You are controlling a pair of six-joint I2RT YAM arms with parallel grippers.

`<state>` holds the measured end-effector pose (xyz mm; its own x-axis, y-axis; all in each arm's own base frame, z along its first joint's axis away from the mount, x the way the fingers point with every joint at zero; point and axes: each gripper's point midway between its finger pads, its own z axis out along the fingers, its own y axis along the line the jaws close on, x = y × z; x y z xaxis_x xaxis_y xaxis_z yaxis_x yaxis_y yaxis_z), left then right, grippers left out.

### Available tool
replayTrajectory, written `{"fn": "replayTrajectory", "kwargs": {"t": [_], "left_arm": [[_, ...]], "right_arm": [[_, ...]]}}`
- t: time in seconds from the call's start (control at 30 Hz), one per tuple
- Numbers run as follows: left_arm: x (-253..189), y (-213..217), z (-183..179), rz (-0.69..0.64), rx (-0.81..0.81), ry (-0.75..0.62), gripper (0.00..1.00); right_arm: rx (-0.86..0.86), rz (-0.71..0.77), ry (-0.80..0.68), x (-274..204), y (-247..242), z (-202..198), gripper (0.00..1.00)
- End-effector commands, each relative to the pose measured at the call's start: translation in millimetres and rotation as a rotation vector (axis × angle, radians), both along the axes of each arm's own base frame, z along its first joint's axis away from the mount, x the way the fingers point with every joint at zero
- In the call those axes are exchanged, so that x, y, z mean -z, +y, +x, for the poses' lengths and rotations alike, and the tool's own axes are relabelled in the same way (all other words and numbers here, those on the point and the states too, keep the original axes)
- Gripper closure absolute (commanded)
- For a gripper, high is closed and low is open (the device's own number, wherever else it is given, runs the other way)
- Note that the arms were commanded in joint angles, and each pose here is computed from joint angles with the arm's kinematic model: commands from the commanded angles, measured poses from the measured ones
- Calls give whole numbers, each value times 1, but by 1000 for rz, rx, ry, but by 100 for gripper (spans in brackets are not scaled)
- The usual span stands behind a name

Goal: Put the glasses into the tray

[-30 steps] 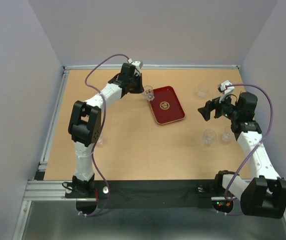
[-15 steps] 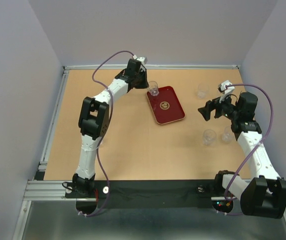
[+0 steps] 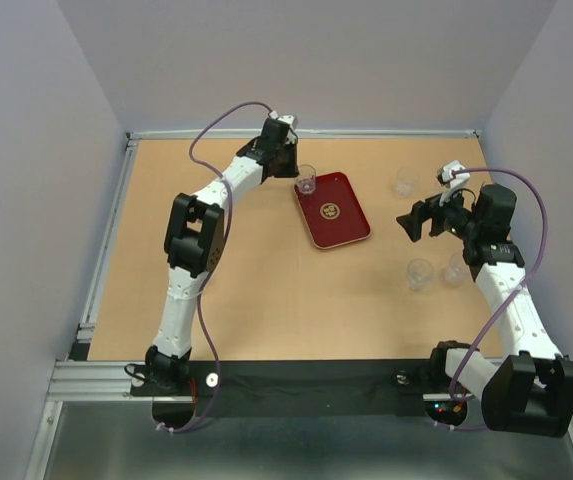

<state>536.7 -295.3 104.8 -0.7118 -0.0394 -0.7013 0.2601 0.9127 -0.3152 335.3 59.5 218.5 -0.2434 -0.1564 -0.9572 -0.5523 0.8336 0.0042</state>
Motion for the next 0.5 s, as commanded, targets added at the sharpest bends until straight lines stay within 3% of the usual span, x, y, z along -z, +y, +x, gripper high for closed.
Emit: {"fn": "replayTrajectory", "kwargs": {"t": [0.0,0.3,0.47], "left_arm": [[-33,-10,10,-11,13,-75,72],[-63,-12,4,-17,29,-120,52],[-126,4,-4,-21,0,-244,38]], "right_arm": [[9,-20,-36,-4,-4,0,0],[19,-27,-37,-3,-7,1,0],[8,-39,-48,-2,-8,-1,0]]}}
